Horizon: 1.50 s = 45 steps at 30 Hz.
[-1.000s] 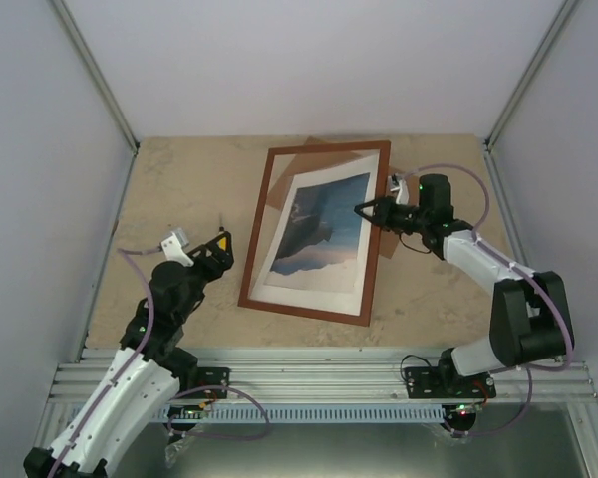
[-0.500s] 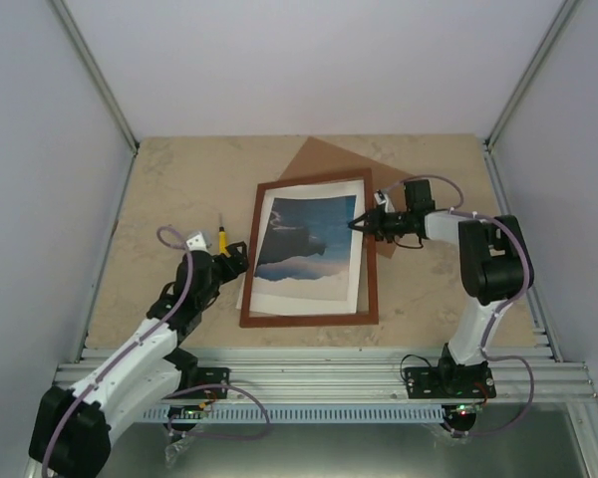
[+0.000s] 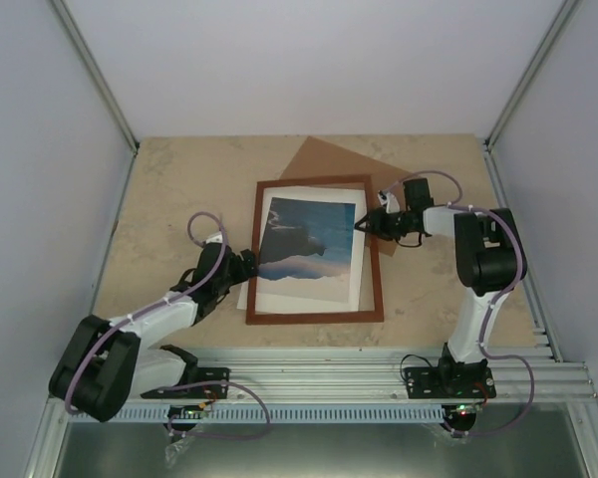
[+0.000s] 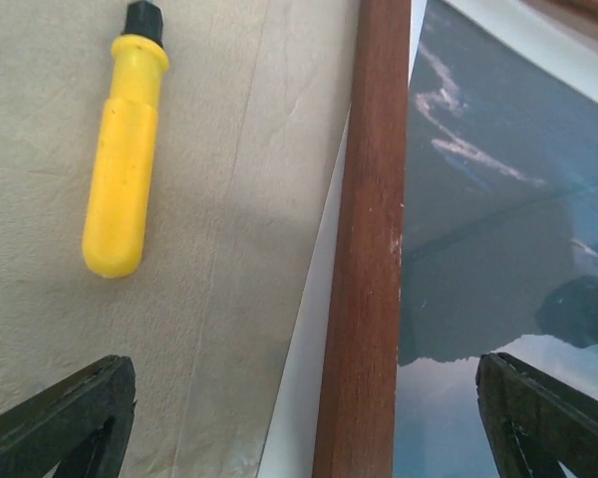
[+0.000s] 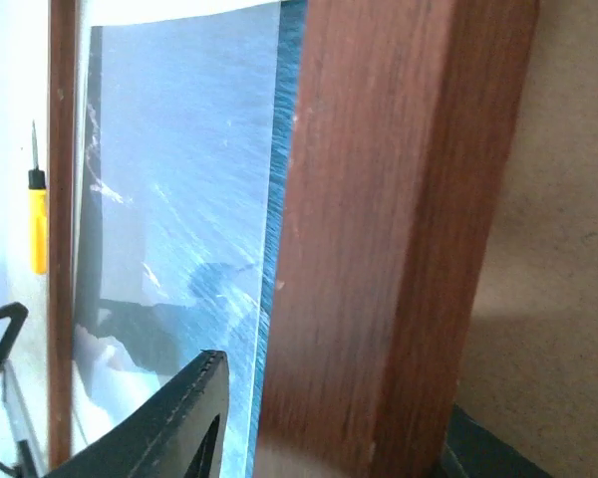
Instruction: Take the photo out of the frame
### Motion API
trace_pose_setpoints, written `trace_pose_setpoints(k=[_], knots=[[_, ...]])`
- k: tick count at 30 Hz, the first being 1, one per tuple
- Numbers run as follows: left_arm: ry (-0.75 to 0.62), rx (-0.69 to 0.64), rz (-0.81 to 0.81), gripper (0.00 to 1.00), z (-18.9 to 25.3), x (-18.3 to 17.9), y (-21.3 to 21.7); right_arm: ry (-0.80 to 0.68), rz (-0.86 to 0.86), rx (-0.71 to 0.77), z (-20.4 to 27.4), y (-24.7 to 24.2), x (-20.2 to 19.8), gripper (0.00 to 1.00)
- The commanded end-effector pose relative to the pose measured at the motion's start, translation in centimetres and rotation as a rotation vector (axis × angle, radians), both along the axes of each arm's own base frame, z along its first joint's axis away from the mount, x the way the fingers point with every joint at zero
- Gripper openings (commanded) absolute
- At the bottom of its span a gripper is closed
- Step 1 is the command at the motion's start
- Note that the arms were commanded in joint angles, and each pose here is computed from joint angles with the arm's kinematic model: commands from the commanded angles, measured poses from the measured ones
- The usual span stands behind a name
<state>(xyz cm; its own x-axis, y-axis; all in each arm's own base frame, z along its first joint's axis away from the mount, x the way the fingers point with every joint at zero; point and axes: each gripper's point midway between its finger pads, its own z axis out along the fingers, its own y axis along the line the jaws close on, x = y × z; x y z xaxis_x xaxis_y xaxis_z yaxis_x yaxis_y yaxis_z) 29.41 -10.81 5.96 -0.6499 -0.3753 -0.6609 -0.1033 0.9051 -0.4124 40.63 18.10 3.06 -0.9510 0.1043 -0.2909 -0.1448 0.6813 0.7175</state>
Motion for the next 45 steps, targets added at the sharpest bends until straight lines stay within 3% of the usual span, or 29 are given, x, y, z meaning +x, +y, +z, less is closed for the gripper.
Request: trace_pose_setpoints(k=[1, 6, 11, 16, 19, 25, 35, 45], knots=[[-0.028, -0.005, -0.044, 0.95, 0.5, 1.4, -1.2, -0.097, -0.009, -0.117, 0.2, -1.4, 1.7, 0.44], [0.005, -0.002, -0.064, 0.95, -0.7, 1.4, -1.7, -0.101, -0.022, -0.177, 0.3, -2.3, 1.6, 0.51], [0.012, 0.004, -0.073, 0.95, -0.9, 1.5, -1.8, -0.126, -0.049, -0.279, 1.3, -3.9, 1.2, 0.52], [0.020, 0.023, -0.075, 0.95, -0.8, 1.4, -1.6, -0.158, -0.047, -0.397, 2.8, -4.2, -0.7, 0.53], [0.021, 0.025, -0.086, 0.96, -0.7, 1.3, -1.7, -0.172, -0.046, -0.478, 3.2, -4.1, -2.1, 0.61], [0.017, 0.013, -0.099, 0.95, -0.4, 1.1, -1.9, -0.167, -0.035, -0.587, 2.0, -3.1, -4.1, 0.60], [0.025, -0.002, -0.116, 0.95, -0.6, 0.9, -2.3, -0.137, -0.041, -0.722, -0.9, -3.1, -5.7, 0.54], [0.022, -0.007, -0.113, 0.95, -0.6, 0.8, -2.3, -0.121, -0.036, -0.744, -2.1, -3.1, -5.8, 0.35]])
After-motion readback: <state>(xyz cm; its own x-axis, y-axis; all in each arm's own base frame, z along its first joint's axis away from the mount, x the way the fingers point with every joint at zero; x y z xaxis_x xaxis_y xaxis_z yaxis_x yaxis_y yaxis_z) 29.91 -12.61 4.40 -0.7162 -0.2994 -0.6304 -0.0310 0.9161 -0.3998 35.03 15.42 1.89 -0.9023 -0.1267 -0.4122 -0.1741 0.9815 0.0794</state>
